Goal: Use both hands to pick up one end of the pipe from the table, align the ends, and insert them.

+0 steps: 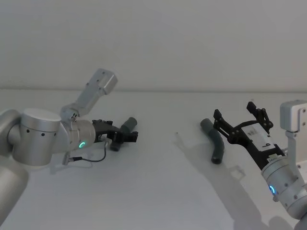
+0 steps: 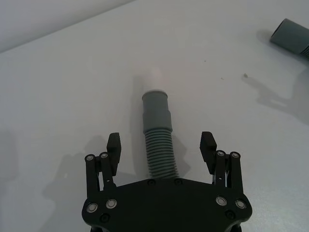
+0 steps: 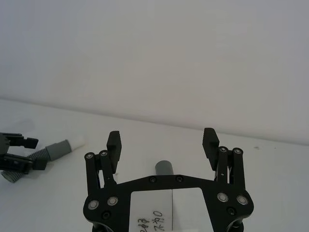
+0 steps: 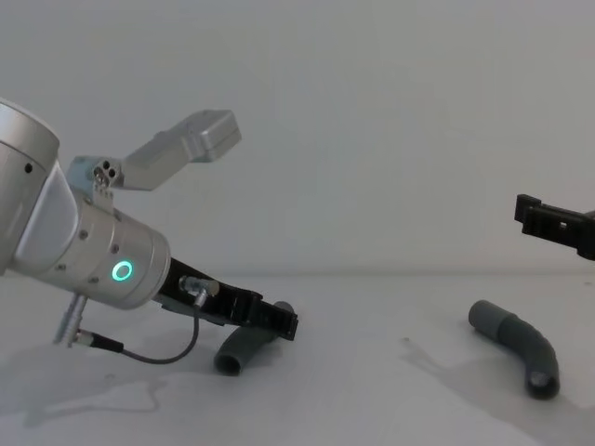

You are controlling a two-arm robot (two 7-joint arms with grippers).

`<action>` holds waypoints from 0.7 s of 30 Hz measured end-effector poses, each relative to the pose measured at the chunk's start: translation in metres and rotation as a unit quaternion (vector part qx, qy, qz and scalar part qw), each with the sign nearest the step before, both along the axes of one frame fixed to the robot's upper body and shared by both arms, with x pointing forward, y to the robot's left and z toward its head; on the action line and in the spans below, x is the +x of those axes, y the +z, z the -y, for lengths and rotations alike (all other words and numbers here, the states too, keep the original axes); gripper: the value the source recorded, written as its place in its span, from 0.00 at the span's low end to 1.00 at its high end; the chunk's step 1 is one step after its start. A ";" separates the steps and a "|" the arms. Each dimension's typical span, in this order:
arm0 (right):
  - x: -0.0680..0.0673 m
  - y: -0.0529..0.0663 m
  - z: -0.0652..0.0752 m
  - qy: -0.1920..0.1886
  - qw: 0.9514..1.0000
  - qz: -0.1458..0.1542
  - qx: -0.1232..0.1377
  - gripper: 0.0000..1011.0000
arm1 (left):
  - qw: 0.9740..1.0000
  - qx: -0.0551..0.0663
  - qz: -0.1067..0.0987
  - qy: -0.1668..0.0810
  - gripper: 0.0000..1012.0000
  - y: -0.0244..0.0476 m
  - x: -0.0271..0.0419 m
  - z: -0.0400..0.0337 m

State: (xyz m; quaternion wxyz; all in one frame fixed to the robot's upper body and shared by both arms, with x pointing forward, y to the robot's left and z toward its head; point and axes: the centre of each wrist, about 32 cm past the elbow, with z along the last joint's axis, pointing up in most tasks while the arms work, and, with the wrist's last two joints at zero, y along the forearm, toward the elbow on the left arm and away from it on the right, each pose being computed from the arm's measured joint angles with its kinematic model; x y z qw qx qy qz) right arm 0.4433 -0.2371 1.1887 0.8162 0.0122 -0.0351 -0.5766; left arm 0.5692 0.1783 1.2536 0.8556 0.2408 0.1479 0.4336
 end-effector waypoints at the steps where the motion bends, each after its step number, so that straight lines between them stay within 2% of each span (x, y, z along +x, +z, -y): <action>1: 0.000 0.000 0.000 0.000 1.000 0.000 0.000 0.99 | 1.000 0.000 0.000 0.000 0.99 0.0000 0.0000 0.0000; 21: 0.000 0.000 0.000 0.000 1.000 0.000 0.000 0.99 | 1.000 0.009 -0.009 -0.008 0.99 -0.0028 0.0125 0.0025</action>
